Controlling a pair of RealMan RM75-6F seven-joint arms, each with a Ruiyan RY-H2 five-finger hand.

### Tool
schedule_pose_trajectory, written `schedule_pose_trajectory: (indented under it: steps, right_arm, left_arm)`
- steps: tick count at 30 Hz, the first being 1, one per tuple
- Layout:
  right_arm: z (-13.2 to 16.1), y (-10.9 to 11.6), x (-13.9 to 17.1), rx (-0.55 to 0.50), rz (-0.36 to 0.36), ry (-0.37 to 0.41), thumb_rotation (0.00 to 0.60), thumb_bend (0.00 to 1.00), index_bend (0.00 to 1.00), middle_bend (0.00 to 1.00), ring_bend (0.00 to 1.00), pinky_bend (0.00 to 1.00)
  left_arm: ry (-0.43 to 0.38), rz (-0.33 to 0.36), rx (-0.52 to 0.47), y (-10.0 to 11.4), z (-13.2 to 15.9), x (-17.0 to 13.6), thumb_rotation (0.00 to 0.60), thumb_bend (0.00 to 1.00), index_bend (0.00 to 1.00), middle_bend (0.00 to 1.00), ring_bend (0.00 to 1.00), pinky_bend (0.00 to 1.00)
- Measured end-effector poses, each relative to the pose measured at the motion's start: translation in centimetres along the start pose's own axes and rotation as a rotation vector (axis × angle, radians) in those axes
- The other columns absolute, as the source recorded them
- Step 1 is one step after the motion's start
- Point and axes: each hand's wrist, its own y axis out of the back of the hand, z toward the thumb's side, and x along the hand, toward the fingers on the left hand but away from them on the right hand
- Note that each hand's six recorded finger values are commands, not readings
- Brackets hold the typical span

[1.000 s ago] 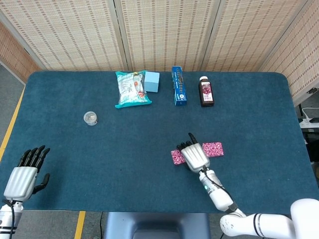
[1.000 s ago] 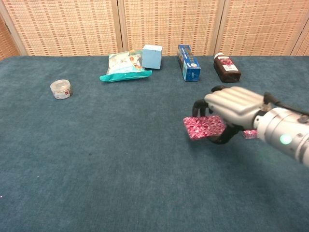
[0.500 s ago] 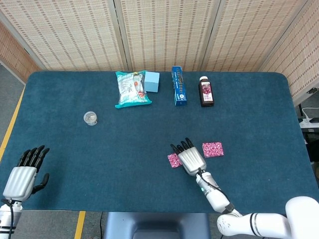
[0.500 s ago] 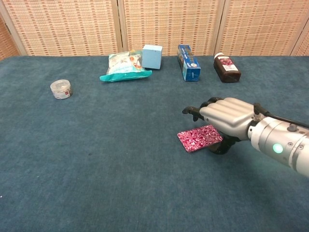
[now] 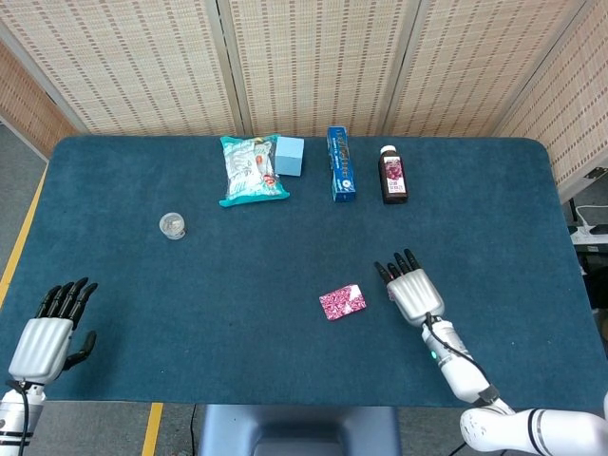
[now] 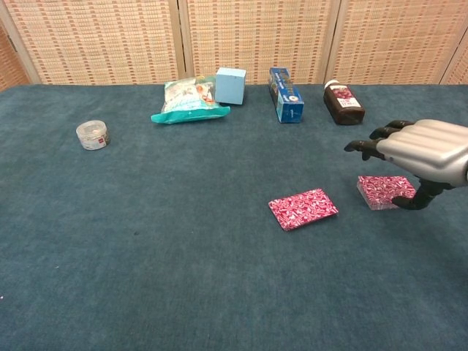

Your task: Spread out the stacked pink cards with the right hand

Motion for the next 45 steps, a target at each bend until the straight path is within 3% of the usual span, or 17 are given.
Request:
schedule_pose_trajectory:
  steps: [6,14,27,35,45]
  right_arm:
    - [-1.8,-2.1,-0.2,0.018,0.039,-0.028,0.600,0.27,0.00,0.17,0.05,0.00]
    - [-2.2,-2.7,-1.0,0.015,0.044,-0.041,0.600,0.27,0.02,0.17,0.05,0.00]
    - [-2.3,-2.7,-1.9,-0.025,0.028,-0.042,0.600,0.27,0.22,0.17,0.05,0.00]
    - [-2.0,-3.0,-1.9,-0.029,0.035,-0.039,0.600,0.27,0.16,0.17,0.05,0.00]
    - [-1.5,-3.4,-2.1,-0.043,0.050,-0.036,0.600,0.27,0.22,0.18,0.07,0.00]
  left_arm:
    - [0.000,0.000,0.004,-0.1,0.2,-0.2,0.600,0.46,0.00,0.00,0.00,0.07]
    - [0.001,-0.008,0.006,-0.4,0.1,-0.2,0.600,0.46,0.00,0.00,0.00,0.07]
    - [0.006,-0.014,0.008,-0.5,0.1,0.0,0.600,0.46,0.00,0.00,0.00,0.07]
    - [0.004,-0.012,0.006,-0.5,0.1,0.0,0.600,0.46,0.00,0.00,0.00,0.07]
    - [-0.001,-0.018,0.004,-0.5,0.1,-0.1,0.600,0.46,0.00,0.00,0.00,0.07]
